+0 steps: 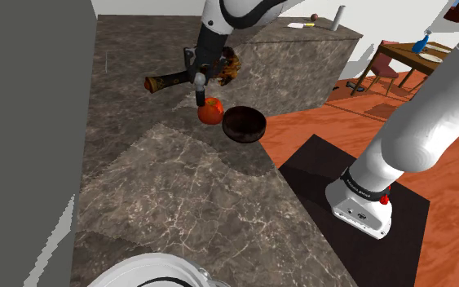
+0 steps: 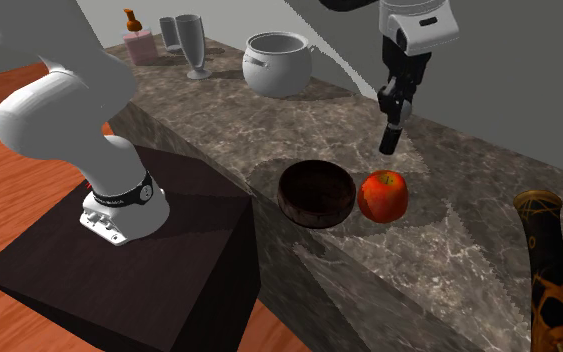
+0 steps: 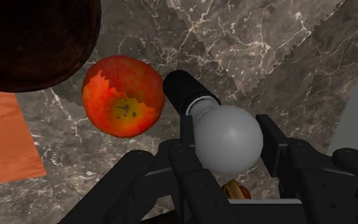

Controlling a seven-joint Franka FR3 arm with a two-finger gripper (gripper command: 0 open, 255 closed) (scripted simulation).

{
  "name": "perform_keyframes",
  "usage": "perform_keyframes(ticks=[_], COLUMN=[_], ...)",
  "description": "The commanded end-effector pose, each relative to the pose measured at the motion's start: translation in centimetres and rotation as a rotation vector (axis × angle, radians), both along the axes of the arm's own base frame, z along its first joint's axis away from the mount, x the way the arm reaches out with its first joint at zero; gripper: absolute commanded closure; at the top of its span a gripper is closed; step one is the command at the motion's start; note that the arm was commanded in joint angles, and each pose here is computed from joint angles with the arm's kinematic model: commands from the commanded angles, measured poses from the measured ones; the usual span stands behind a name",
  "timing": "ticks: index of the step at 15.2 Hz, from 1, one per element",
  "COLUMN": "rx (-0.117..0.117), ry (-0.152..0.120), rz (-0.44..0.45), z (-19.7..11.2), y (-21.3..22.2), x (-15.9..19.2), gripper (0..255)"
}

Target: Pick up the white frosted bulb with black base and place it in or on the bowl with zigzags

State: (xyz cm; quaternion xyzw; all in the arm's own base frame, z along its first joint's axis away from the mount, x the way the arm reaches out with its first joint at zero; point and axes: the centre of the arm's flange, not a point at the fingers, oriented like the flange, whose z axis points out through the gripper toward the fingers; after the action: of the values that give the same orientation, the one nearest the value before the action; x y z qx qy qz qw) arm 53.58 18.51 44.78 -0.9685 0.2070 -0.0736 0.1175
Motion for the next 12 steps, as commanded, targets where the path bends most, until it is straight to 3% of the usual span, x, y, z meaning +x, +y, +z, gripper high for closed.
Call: perform_keyframes(ticks=[1,4,12], rx=[0.000,0.000,0.000], ry=[0.000,0.000,0.000], rz=[0.000,0.000,0.000], z=[1.1,2.4,4.4], y=[0.1,0.1,-6.8], x=[0.0,0.0,-7.7], gripper=[255,255,255])
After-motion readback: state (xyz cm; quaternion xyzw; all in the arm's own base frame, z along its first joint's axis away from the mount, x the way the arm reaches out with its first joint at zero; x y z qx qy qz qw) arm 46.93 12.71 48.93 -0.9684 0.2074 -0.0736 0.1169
